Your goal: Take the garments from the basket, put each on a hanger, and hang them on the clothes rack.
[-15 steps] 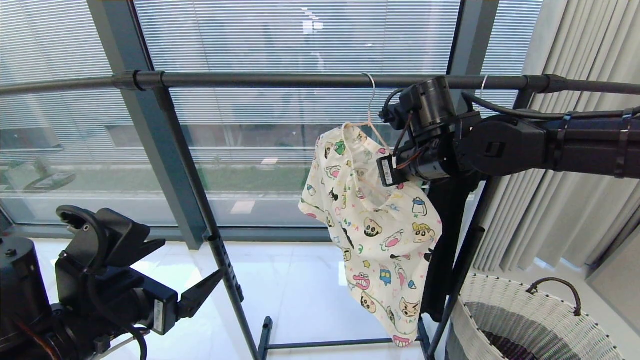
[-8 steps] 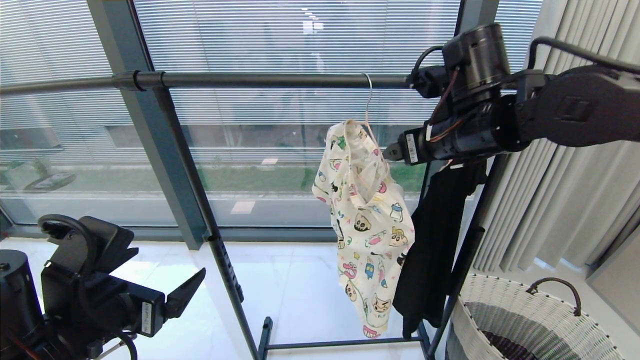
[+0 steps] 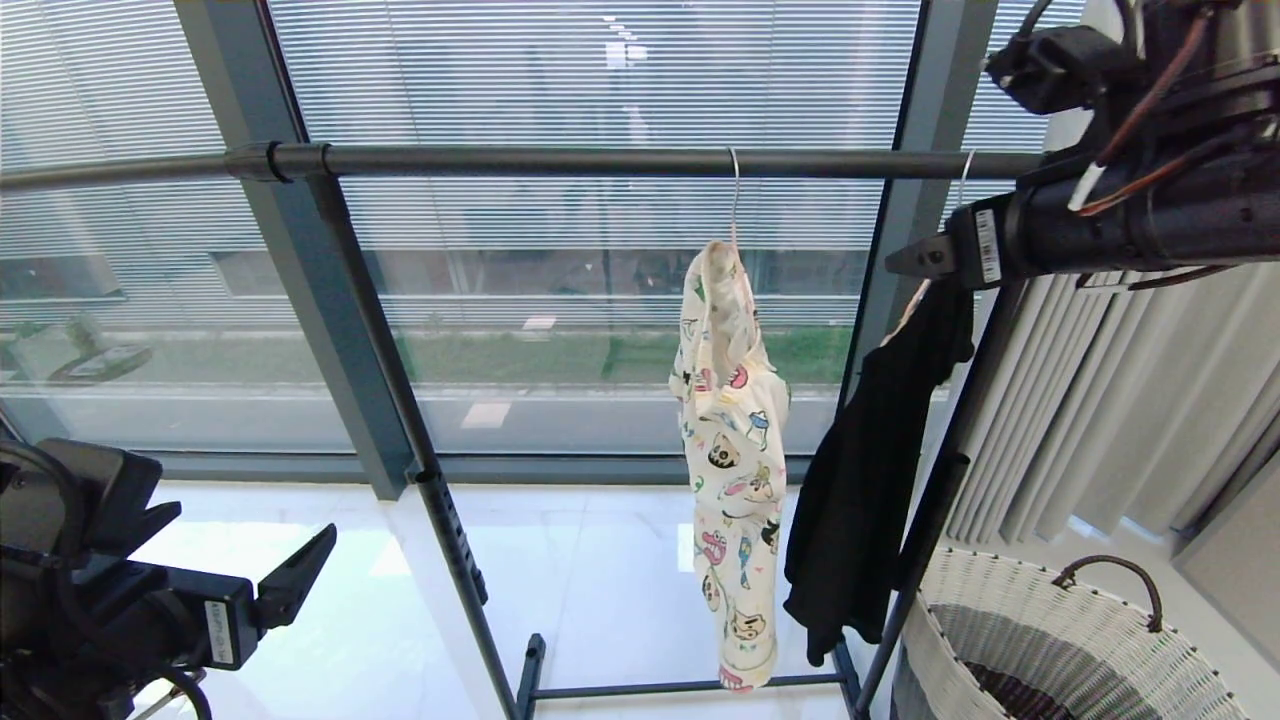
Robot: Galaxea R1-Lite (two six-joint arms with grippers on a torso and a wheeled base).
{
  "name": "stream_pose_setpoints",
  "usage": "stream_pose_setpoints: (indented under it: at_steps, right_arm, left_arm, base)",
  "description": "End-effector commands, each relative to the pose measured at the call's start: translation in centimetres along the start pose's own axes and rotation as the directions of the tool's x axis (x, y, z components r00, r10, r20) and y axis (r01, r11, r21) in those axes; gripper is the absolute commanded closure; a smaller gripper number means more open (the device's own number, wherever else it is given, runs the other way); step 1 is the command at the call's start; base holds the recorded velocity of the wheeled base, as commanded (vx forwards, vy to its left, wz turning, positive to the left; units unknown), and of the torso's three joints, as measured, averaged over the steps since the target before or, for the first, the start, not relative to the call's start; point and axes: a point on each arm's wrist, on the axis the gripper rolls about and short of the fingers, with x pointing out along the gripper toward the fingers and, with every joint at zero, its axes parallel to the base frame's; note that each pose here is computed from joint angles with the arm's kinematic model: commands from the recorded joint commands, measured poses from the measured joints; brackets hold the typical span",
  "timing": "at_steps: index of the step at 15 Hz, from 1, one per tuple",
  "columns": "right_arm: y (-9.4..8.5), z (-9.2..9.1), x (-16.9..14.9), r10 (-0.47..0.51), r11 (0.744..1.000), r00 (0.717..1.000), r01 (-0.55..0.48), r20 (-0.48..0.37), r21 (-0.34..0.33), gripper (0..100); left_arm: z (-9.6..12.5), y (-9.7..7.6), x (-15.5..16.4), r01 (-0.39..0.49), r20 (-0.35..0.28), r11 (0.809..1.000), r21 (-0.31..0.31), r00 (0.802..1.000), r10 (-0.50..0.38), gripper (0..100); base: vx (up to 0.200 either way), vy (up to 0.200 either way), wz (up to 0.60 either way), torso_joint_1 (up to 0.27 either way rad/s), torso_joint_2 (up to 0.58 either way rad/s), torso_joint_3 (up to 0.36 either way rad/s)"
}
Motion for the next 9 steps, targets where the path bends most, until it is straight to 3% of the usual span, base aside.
stream_pose_setpoints:
  at_steps: [1, 4, 9]
  right_arm:
    - [-2.5, 0.3, -3.5, -0.043, 0.999, 0.998, 0.041, 0.055, 0.037, 0]
    - [-4.5, -0.7, -5.3, -0.096, 0.994, 0.994, 0.093, 0.042, 0.055, 0]
    - [-6.4, -2.0, -8.0, -0.141, 0.987, 0.990, 0.140, 0.017, 0.074, 0]
  left_arm:
    - [-0.4, 0.3, -0.7, -0.019, 0.011, 1.000, -0.008, 1.000, 0.019, 0]
    - [-1.0, 0.5, -1.0, -0.057, -0.004, 0.998, -0.008, 0.998, 0.057, 0]
    - [-1.4, 1.1, -1.6, -0.121, -0.003, 0.992, -0.021, 0.993, 0.121, 0]
  base:
    - [0.000, 0.000, 0.00, 0.000, 0.00, 0.000]
    - [0.000, 0.000, 0.00, 0.000, 0.00, 0.000]
    - [0.000, 0.000, 0.00, 0.000, 0.00, 0.000]
